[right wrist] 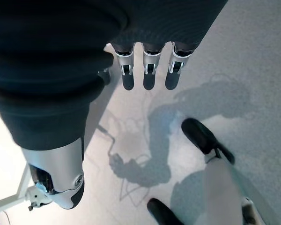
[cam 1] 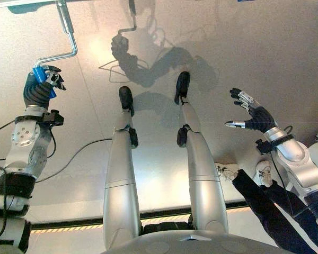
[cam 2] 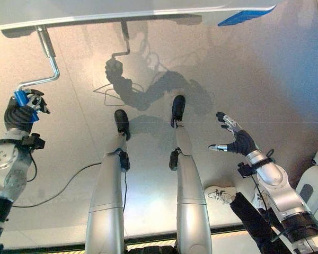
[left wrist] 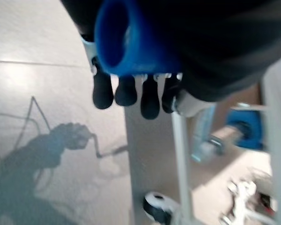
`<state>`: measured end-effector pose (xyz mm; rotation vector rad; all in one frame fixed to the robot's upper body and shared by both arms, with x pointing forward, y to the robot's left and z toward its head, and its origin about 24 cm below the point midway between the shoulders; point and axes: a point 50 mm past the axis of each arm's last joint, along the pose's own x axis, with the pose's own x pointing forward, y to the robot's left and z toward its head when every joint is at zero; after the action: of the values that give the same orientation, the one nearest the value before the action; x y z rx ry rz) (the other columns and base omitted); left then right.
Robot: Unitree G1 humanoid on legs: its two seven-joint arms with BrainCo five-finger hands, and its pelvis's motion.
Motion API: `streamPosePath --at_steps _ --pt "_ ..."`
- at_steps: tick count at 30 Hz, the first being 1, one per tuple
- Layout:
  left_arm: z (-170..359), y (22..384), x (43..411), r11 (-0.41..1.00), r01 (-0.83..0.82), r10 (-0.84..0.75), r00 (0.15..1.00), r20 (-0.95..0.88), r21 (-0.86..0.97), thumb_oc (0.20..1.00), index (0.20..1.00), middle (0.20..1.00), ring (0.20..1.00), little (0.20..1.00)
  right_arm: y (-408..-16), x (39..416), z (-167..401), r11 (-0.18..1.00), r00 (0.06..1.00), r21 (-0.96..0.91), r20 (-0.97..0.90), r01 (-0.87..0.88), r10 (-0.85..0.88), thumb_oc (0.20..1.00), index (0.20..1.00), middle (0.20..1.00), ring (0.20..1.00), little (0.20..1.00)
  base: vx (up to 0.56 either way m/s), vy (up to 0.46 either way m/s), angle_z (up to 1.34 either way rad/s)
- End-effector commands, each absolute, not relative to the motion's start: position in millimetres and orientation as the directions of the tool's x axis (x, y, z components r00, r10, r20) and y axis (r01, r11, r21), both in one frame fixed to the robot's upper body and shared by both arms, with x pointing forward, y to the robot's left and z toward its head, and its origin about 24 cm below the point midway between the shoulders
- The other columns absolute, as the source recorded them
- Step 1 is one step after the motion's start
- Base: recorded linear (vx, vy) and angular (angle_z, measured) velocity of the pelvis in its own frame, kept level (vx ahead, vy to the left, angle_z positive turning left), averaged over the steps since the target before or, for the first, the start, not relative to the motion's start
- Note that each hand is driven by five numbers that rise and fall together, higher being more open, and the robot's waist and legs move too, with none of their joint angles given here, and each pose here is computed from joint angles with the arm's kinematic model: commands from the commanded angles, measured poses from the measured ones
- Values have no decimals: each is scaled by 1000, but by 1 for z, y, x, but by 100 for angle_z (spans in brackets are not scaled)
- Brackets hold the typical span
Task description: Raise the hospital bed
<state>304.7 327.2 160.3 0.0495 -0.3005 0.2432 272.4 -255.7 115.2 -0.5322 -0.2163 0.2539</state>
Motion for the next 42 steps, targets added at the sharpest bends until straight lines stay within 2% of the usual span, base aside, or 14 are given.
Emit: streamPosePath --at_steps 1,8,15,27,32,35,39,42 --pt "171 325 310 966 -257 237 913 333 19 200 200 200 200 200 -244 276 120 831 926 -510 155 -223 344 1000 1000 1000 1000 1000 5 14 3" --pt "176 314 338 962 -273 262 917 300 -3 200 200 200 200 200 -232 281 126 827 906 -501 175 -255 385 1000 1000 1000 1000 1000 3 8 -2" --pt "183 296 357 970 -242 220 932 289 39 200 200 200 200 200 -228 282 126 829 901 -489 177 -269 397 1000 1000 1000 1000 1000 12 7 -4" --pt "192 248 372 985 -91 39 946 321 147 200 200 200 200 200 -221 288 122 821 896 -484 150 -303 419 1000 1000 1000 1000 1000 1 0 0" --pt "205 220 366 990 21 -76 912 403 140 200 200 200 200 200 -220 291 119 821 901 -488 141 -297 410 1000 1000 1000 1000 1000 0 0 0" --pt "214 206 349 984 122 -170 869 465 132 200 200 200 200 200 -225 288 117 820 911 -500 134 -279 391 1000 1000 1000 1000 1000 0 0 0" --pt "221 205 332 972 181 -234 834 500 152 200 200 200 200 200 -231 284 116 820 916 -505 128 -269 379 1000 1000 1000 1000 1000 0 0 0" --pt "227 212 305 955 230 -294 796 529 185 200 200 200 200 200 -238 277 113 816 923 -514 111 -264 369 1000 1000 1000 1000 1000 -1 -10 -1"
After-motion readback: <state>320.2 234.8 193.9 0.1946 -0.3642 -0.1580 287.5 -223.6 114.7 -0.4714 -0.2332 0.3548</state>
